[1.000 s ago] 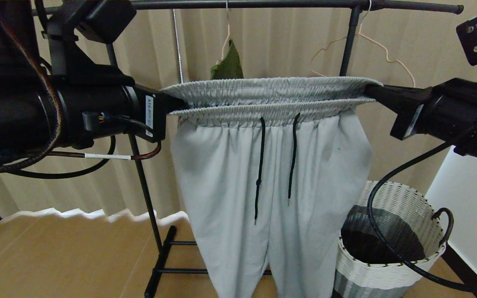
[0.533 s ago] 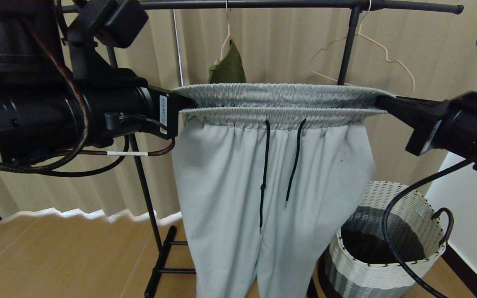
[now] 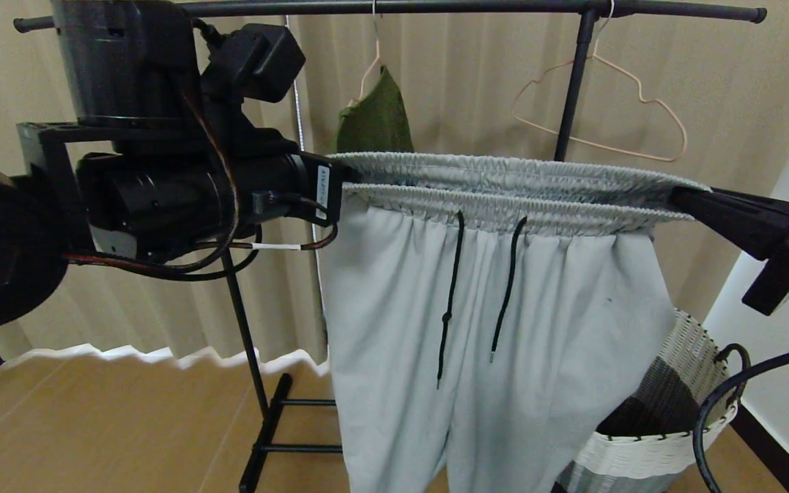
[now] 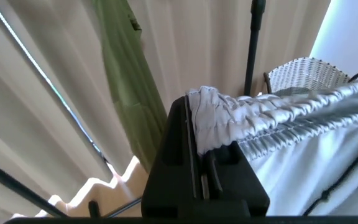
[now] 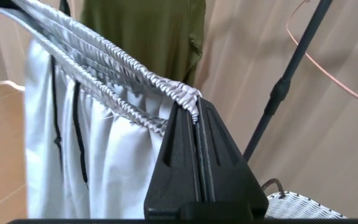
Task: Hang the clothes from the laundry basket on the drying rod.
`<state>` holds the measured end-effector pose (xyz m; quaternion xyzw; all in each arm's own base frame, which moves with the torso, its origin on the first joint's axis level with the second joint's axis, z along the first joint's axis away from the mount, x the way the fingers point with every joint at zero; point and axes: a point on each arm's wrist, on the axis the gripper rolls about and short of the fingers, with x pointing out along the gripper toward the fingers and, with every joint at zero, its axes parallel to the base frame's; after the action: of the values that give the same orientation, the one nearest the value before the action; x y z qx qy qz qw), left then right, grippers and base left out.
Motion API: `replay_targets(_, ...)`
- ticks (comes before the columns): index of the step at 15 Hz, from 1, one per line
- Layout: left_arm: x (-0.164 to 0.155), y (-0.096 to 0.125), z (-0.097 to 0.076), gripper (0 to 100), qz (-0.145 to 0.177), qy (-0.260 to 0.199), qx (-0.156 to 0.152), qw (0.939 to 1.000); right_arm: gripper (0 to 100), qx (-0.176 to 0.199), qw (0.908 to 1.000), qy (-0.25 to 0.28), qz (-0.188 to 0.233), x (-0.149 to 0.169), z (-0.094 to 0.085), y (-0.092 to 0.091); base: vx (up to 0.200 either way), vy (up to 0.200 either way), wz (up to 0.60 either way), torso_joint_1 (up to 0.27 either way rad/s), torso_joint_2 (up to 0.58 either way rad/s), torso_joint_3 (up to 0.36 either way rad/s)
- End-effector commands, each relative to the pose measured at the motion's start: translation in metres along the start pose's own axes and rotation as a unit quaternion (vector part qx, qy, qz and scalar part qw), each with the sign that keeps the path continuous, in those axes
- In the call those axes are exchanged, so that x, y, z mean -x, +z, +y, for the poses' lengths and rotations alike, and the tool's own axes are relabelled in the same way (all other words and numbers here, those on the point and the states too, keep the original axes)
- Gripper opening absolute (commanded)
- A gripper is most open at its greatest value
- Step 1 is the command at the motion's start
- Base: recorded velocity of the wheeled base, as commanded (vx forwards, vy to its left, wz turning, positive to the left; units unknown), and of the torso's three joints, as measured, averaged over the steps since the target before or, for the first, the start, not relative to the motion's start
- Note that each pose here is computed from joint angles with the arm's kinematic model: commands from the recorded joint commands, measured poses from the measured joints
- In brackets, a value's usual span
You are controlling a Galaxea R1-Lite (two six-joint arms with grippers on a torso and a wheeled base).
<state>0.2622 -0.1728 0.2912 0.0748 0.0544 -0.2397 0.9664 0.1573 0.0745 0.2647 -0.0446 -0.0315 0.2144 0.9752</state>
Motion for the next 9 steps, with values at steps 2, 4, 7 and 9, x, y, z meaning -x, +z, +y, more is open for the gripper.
replay_targets(2, -0.020, -0.005, -0.003, 0, 0.010, -0.001, 0.000, 0.9999, 0, 0.001, 0.9995, 0.029, -0.009, 0.016, 0.009, -0.001, 0.000, 0.000, 0.00, 0.000, 0.00, 0.000)
replay_targets(4, -0.024, -0.012, -0.005, 0, 0.023, -0.003, 0.000, 0.9997, 0, 0.006, 0.9996, 0.028, -0.006, 0.016, 0.009, -0.004, 0.000, 0.000, 0.00, 0.000, 0.00, 0.000)
replay_targets(7, -0.016, -0.012, -0.004, 0, 0.022, -0.003, 0.005, 0.9997, 0, 0.007, 0.9996, 0.026, -0.002, 0.010, 0.009, -0.004, 0.000, 0.000, 0.00, 0.000, 0.00, 0.000)
replay_targets(9, -0.002, -0.017, -0.003, 0, 0.029, -0.006, 0.003, 0.9995, 0, 0.007, 0.9998, 0.018, 0.009, 0.002, 0.007, -0.007, 0.000, 0.000, 0.00, 0.000, 0.00, 0.000)
